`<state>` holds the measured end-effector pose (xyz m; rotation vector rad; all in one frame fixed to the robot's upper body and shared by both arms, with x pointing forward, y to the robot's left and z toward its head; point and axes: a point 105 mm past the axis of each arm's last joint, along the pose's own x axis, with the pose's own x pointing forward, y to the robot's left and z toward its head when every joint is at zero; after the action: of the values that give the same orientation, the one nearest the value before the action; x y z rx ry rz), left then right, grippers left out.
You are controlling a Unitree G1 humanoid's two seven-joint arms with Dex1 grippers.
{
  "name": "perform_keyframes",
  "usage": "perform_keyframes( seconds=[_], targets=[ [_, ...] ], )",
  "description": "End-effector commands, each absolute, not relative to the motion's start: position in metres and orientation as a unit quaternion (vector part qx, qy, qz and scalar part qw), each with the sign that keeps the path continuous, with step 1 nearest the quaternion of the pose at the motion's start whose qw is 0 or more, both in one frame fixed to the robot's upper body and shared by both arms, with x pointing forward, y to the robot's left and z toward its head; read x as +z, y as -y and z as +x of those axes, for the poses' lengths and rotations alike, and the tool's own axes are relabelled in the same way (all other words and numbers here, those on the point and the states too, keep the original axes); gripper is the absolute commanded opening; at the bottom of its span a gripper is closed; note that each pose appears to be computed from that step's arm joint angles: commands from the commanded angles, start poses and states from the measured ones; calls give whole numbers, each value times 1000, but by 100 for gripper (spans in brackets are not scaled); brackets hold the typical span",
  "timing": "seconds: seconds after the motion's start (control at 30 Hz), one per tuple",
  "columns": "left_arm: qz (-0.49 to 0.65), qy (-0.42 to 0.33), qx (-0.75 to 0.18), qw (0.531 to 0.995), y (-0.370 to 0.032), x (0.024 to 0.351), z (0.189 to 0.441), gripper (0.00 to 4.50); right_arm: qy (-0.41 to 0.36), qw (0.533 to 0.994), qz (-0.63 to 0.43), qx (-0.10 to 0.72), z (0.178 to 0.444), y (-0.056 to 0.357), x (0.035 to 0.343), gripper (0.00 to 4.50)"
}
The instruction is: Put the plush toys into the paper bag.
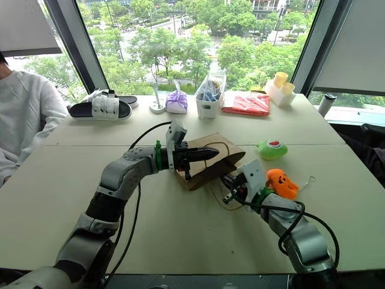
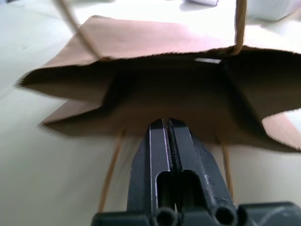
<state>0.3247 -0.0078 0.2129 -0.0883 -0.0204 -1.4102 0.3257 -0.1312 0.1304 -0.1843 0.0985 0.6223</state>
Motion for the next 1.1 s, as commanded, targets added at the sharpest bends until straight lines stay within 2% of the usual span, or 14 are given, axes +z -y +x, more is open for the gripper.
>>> perform_keyframes(
  seconds=[0.03,0.27,0.53,0.63,0.73,0.87,1.1],
  targets=[
    [-50,30,-659,750,6,225,314,4,-26,940,-108,323,337,120,138,0],
    [-72,45,-649,756,4,235,316,4,-63,924,-141,351,352,109,120,0],
    [-91,67,-582,805,-5,248,344,4,-68,919,-158,354,358,98,101,0],
    [-100,75,-581,805,-7,254,346,4,-73,917,-167,354,358,94,92,0],
    [-104,87,-598,790,-4,263,339,4,-77,918,-168,352,360,90,86,0],
    [-99,101,-659,738,6,278,308,4,-91,915,-181,349,362,83,77,0],
    [-85,98,-696,706,18,276,283,4,-100,912,-183,353,357,76,69,0]
  ],
)
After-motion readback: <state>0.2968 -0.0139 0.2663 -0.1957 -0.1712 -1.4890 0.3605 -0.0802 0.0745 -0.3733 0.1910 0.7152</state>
